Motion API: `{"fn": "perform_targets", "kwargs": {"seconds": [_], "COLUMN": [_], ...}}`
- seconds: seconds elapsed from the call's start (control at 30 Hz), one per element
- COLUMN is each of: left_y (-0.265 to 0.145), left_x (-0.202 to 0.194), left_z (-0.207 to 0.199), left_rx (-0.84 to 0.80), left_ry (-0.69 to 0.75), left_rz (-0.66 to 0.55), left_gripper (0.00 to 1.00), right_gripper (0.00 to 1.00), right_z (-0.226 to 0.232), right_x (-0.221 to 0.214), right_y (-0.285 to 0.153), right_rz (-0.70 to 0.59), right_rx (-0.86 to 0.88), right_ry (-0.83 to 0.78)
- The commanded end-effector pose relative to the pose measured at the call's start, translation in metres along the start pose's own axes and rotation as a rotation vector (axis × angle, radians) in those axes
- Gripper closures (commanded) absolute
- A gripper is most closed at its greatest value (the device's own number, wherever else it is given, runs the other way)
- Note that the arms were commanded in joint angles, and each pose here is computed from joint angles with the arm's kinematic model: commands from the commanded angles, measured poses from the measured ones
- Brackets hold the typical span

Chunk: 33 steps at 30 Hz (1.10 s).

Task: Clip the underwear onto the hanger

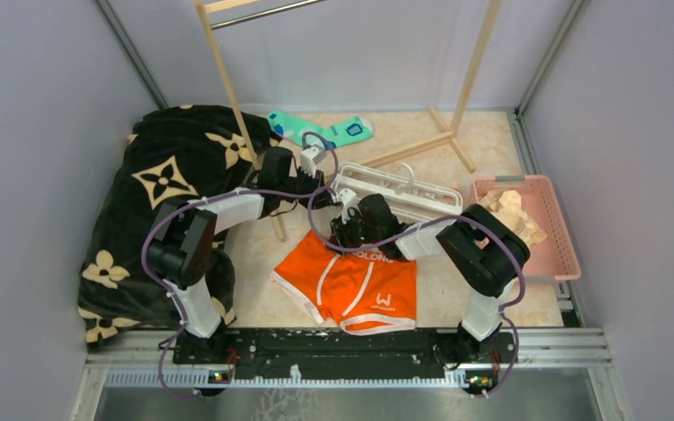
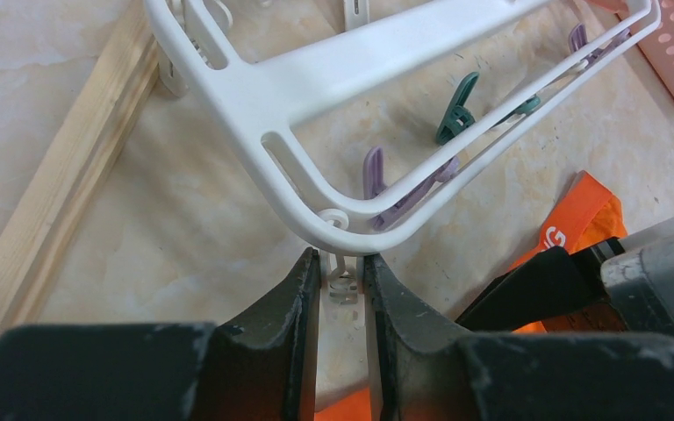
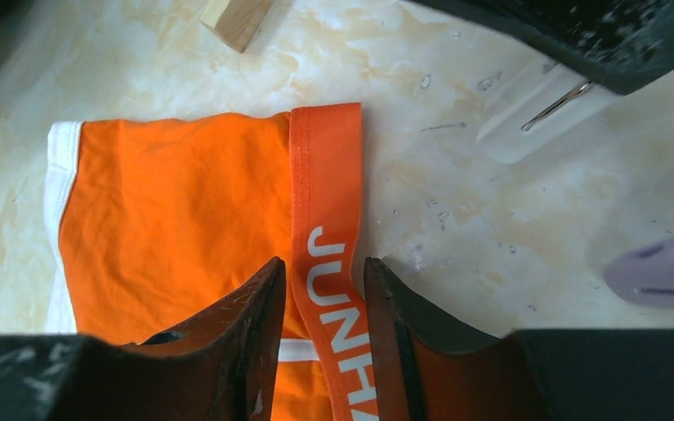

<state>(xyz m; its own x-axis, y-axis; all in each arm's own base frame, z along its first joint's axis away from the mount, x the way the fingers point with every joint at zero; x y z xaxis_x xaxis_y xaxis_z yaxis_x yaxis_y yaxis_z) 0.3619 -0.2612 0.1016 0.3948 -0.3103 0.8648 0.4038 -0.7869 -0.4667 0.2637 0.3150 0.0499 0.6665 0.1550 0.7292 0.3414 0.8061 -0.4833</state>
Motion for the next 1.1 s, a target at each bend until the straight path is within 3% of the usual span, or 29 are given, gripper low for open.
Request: {"fn": "perform_targets", "kwargs": {"seconds": [0.0,0.27,0.53,0.87,1.07], "left_y": [-0.003,-0.011,-0.018,-0.024,-0.024], "left_x": [0.017,0.028,0.041,0.048,0.050], "left_z": [0.002,0.000,-0.002,-0.001,-0.002], "left_rx": [-0.002,0.021,0.027,0.048,0.043], "left_ry": [0.016,0.030,0.033,0.041,0.041], "left_rz": [-0.032,-0.052,-0.075,-0.085,-0.088], "left_gripper": [1.00,1.00,1.00,1.00,1.00], "right_gripper": [0.66,1.00,1.00,1.00,1.00], "right_z": [0.005,0.012,0.019,0.059,0.108], "right_x": [0.000,0.028,0.049,0.000,-0.049], "right_y": [-0.002,-0.026,-0.043,-0.033,-0.022], "right_rz": [-0.018,-0.113,-0.087,0.019,0.097], "right_rx": [0.050,0.006,-0.099,-0.269,-0.249], "right_ry": [-0.007,-0.115,-0.327,-0.665,-0.865]}}
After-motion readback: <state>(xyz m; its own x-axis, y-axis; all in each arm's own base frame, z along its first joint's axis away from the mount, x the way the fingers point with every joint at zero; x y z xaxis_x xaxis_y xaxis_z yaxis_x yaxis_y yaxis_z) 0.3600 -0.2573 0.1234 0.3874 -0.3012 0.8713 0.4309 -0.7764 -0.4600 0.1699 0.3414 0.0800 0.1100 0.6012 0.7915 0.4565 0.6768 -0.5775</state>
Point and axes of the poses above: each gripper's point midway between its finger pads, its own y axis out along the fingers, its own z axis along the line the jaws close on, x = y × z, the point moved 3 cm from there along -y, back along the fingers, and after that the axes turned 13 degrees about y, right-handed, at the moved point
